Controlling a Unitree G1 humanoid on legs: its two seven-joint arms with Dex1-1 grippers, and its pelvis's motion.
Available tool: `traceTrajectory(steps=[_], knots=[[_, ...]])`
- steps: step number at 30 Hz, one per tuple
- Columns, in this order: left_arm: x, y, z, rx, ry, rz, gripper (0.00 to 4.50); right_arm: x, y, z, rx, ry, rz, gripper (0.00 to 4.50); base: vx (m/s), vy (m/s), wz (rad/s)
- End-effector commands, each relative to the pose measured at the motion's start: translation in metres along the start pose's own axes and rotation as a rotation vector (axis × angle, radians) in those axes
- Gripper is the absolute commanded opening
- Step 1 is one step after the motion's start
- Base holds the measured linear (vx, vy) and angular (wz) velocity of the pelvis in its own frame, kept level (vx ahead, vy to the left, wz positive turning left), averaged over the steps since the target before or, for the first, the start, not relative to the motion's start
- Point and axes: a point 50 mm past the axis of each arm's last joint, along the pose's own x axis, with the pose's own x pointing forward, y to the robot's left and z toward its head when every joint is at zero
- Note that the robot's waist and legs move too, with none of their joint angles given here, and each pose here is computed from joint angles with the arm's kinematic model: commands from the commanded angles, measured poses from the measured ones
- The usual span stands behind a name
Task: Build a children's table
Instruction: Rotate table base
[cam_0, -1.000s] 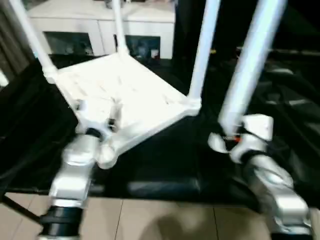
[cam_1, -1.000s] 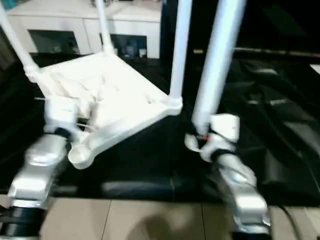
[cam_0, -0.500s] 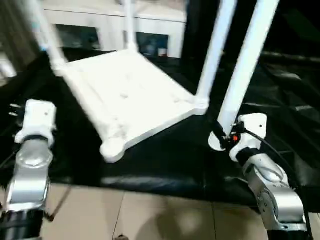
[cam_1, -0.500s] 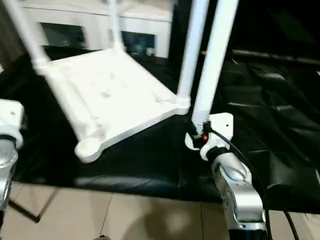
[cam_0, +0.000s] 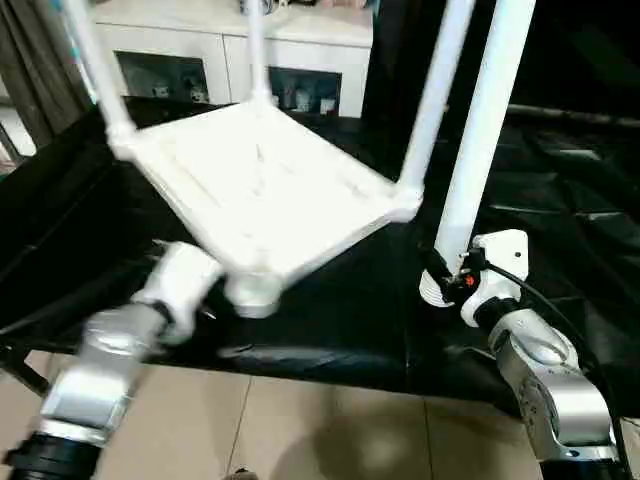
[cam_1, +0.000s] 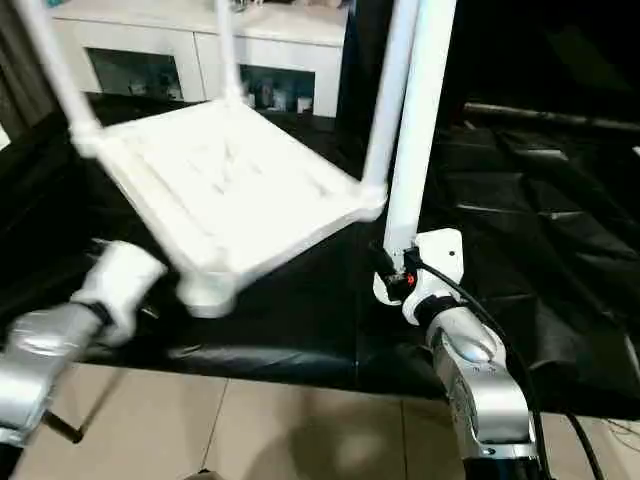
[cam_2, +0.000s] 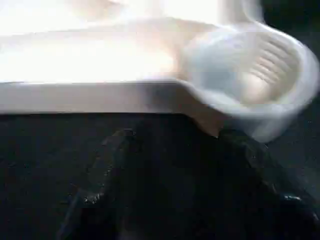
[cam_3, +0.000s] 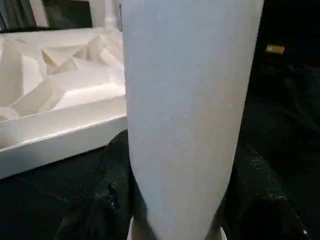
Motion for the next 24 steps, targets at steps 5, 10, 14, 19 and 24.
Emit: traceTrajectory(steps=[5, 10, 14, 19, 24], knots=[[0.032, -0.020, 0.020, 0.092, -0.051, -0.124, 2.99, 0.000, -0.003, 0.006, -0.017, -0.022, -0.017, 1.89, 0.000, 0.000, 0.00], [0.060, -0.032, 0.037, 0.149, -0.094, -0.120, 2.99, -0.002, -0.002, 0.008, -0.024, -0.027, -0.021, 1.89, 0.000, 0.000, 0.00], [0.084, -0.048, 0.062, 0.202, -0.192, -0.146, 2.99, -0.005, -0.004, 0.009, -0.033, -0.030, -0.034, 1.89, 0.000, 0.000, 0.00], [0.099, -0.070, 0.092, 0.191, -0.307, -0.197, 2.99, -0.008, -0.007, 0.010, -0.037, -0.031, -0.046, 1.89, 0.000, 0.000, 0.00], [0.101, -0.080, 0.106, 0.149, -0.420, -0.218, 2.99, -0.010, -0.011, 0.012, -0.039, -0.035, -0.070, 1.89, 0.000, 0.000, 0.00]])
